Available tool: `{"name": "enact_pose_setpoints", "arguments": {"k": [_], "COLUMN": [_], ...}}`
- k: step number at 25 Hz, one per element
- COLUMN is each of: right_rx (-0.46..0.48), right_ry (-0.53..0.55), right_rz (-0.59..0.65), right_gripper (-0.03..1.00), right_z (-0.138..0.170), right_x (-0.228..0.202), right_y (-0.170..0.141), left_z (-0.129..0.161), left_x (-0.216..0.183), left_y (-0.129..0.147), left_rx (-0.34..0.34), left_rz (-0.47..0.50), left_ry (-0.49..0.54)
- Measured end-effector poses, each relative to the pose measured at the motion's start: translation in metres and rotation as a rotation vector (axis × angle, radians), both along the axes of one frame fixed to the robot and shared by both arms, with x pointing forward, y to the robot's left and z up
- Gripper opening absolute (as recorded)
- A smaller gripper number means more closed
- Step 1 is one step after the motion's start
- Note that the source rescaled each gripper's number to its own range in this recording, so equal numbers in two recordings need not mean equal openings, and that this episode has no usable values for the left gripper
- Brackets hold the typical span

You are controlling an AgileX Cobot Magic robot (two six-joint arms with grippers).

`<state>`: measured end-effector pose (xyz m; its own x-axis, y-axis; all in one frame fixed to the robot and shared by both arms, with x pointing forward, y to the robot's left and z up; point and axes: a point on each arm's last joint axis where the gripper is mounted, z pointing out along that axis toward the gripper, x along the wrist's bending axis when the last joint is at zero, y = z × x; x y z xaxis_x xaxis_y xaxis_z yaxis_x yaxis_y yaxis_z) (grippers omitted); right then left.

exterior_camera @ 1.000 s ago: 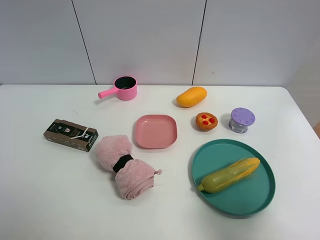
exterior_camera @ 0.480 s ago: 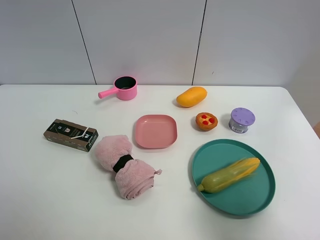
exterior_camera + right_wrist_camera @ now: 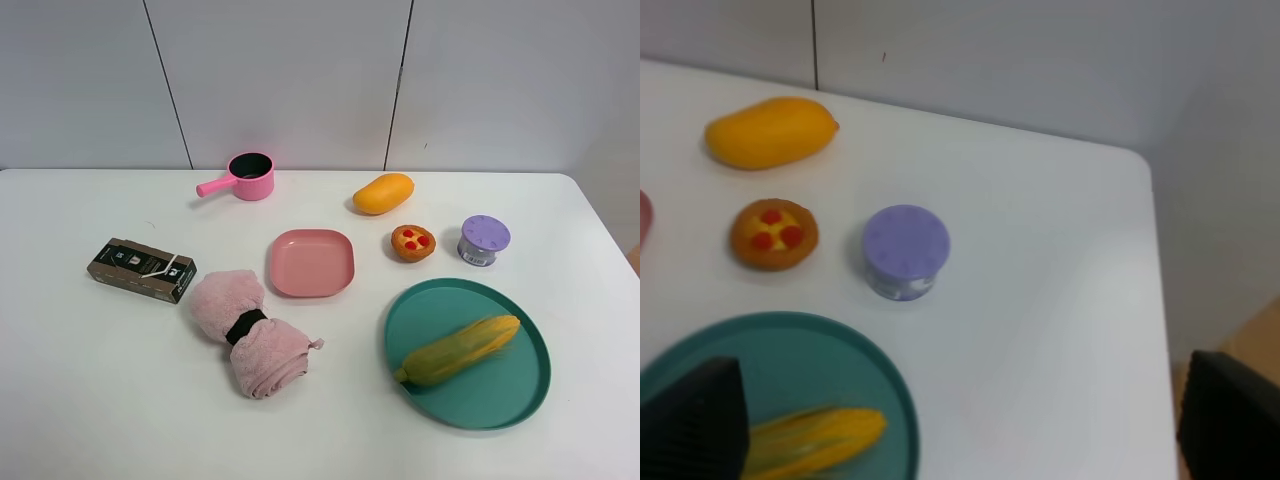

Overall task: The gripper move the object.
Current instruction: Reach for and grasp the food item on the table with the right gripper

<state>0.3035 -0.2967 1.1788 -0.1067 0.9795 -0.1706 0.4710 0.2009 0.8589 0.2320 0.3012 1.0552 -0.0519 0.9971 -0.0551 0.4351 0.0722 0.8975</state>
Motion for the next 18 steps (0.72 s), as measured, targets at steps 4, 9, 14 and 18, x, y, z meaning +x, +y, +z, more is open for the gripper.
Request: {"name": "enact_pose_setpoints", "arguments": {"k": [4, 9, 14, 18], "right_rx": [-0.116, -0.229, -0.323, -0.493], "right_ry": [0.159, 0.368, 0.428, 0.436], "right_rz": [0.084, 0.212, 0.36, 0.529], "right_gripper": [0.97, 0.97, 0.97, 0.97], "right_z": [0.016, 0.008, -0.015, -0.047], "right_x": [0.076, 0.177, 0.245, 0.28], "right_y": [-0.004, -0.01, 0.005, 0.037], "left_z": [0.0, 0.0, 0.0, 0.0], "left_x": [0.0, 0.0, 0.0, 0.0], "left_y": [0.0, 0.0, 0.0, 0.0], "left_rx": [0.0, 0.0, 0.0, 0.0], "left_rz": [0.0, 0.0, 0.0, 0.0], "left_ry": [0.0, 0.0, 0.0, 0.0]}}
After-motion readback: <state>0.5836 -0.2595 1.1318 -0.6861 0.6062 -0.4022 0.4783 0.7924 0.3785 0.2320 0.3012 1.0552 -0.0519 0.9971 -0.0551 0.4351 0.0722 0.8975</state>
